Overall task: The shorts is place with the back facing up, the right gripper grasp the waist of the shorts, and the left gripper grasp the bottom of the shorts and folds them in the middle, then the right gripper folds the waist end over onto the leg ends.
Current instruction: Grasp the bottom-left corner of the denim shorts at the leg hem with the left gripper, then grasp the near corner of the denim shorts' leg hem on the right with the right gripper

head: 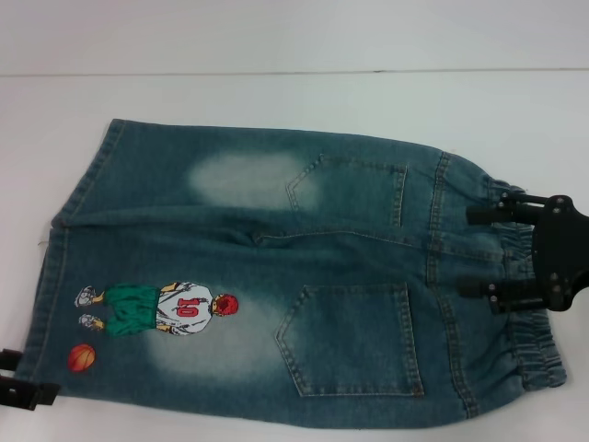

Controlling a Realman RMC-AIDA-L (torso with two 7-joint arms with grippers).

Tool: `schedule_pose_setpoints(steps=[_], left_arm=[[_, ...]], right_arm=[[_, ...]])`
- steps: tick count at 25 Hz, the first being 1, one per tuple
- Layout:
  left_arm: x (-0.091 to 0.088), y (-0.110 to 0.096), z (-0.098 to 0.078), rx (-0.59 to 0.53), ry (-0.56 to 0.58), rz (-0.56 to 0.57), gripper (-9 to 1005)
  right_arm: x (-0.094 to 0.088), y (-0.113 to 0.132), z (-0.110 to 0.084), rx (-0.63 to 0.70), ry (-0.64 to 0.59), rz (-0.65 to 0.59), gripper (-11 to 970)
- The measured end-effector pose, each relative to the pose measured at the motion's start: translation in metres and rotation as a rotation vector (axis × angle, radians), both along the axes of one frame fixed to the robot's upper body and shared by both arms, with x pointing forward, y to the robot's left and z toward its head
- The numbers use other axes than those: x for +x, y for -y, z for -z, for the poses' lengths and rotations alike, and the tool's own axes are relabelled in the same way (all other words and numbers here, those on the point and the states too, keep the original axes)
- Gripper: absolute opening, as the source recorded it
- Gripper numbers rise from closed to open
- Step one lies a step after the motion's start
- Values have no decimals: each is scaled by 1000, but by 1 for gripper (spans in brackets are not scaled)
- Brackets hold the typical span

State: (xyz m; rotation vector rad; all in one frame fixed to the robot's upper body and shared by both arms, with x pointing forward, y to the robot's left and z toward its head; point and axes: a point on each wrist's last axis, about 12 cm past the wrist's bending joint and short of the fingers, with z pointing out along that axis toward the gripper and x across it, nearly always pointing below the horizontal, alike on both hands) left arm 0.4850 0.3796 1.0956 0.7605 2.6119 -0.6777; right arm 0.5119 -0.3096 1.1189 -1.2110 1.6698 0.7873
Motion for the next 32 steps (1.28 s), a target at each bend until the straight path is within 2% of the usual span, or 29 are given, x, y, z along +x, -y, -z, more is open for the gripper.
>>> schedule_pose_setpoints(steps=[11, 14, 19, 32], left_arm=[[4, 5, 1, 19, -24, 10, 856], [5, 8, 3, 26, -33, 19, 714], [8, 14, 4, 43, -37, 35, 681], [10, 17, 1, 40, -27, 12, 196]], right_arm=[[0, 0, 0, -2, 0, 0, 922], [0, 1, 0, -2, 0, 1, 922], [-1, 1, 0, -1, -2, -2, 921], [-1, 3, -2, -7, 7, 0, 921]])
